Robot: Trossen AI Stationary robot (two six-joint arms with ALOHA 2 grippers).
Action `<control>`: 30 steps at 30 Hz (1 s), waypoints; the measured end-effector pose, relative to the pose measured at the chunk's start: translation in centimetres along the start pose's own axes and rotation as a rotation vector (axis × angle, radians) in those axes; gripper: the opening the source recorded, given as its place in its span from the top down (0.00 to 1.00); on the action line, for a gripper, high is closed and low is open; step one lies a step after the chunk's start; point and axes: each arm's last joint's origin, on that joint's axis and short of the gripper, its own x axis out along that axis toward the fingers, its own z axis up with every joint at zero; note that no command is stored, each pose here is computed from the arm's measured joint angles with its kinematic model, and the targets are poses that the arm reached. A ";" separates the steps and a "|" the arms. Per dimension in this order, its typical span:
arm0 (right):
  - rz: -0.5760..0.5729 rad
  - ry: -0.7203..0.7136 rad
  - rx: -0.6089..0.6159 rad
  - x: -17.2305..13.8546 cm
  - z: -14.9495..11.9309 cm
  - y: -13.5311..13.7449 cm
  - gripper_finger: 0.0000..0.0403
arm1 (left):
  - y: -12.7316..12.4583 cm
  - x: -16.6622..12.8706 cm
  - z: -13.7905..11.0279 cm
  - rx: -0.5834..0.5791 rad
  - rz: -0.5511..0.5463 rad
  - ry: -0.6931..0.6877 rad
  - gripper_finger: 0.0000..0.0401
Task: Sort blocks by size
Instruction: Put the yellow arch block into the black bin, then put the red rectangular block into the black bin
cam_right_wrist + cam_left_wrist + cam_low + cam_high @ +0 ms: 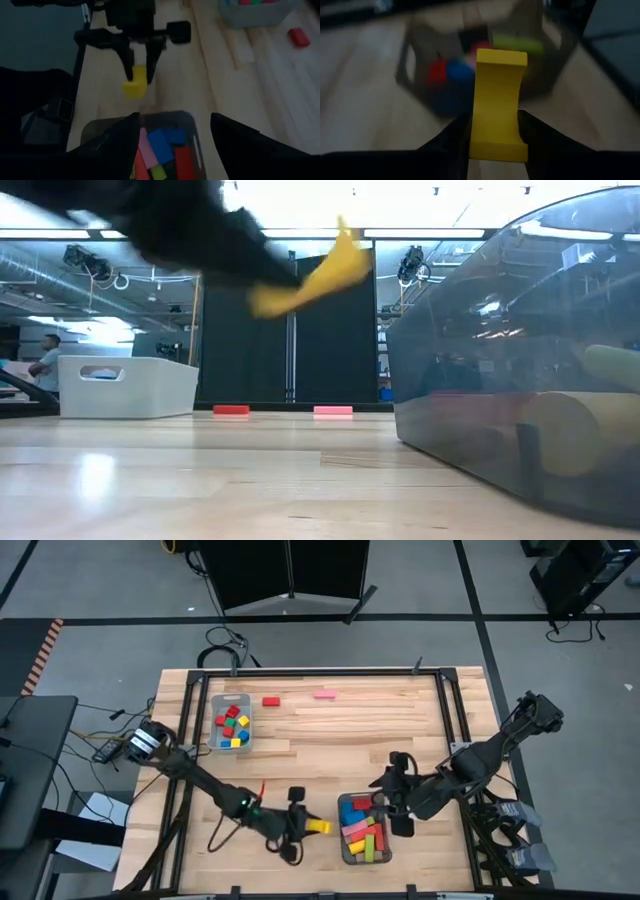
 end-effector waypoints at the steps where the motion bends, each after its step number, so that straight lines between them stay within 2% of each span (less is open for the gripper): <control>1: -0.005 -0.011 -0.008 -0.2 0.1 -0.1 0.37 | 0.5 0.2 0.5 0.000 -0.008 -0.034 0.66; 8: -0.026 -0.044 -0.041 -0.7 0.3 -0.4 0.38 | 3.2 2.9 4.8 0.028 -0.016 -0.121 0.66; 12: -0.027 -0.046 -0.054 -0.6 0.4 -0.5 0.38 | 4.7 4.6 5.7 0.013 0.000 -0.100 0.64; 14: -0.025 -0.051 -0.052 -0.6 0.4 -0.4 0.37 | 5.3 5.6 5.7 -0.009 -0.013 -0.067 0.57; 18: -0.025 -0.051 -0.061 -0.6 0.4 -0.4 0.37 | 5.9 6.6 5.4 -0.067 -0.113 -0.034 0.37; 20: -0.030 -0.052 -0.075 -0.6 0.5 -0.5 0.37 | 6.1 6.7 5.3 -0.079 -0.127 -0.020 0.28; 24: -0.103 -0.093 -0.087 -0.4 0.9 -1.0 0.37 | 6.7 5.7 5.8 -0.086 -0.025 -0.006 0.19; 26: -0.147 -0.105 -0.075 -0.2 1.2 -1.7 0.37 | 7.2 4.3 6.9 -0.073 0.020 -0.022 0.19; 30: -0.180 -0.081 -0.044 0.7 2.0 -3.6 0.36 | 9.4 0.4 7.3 -0.085 0.090 -0.023 0.23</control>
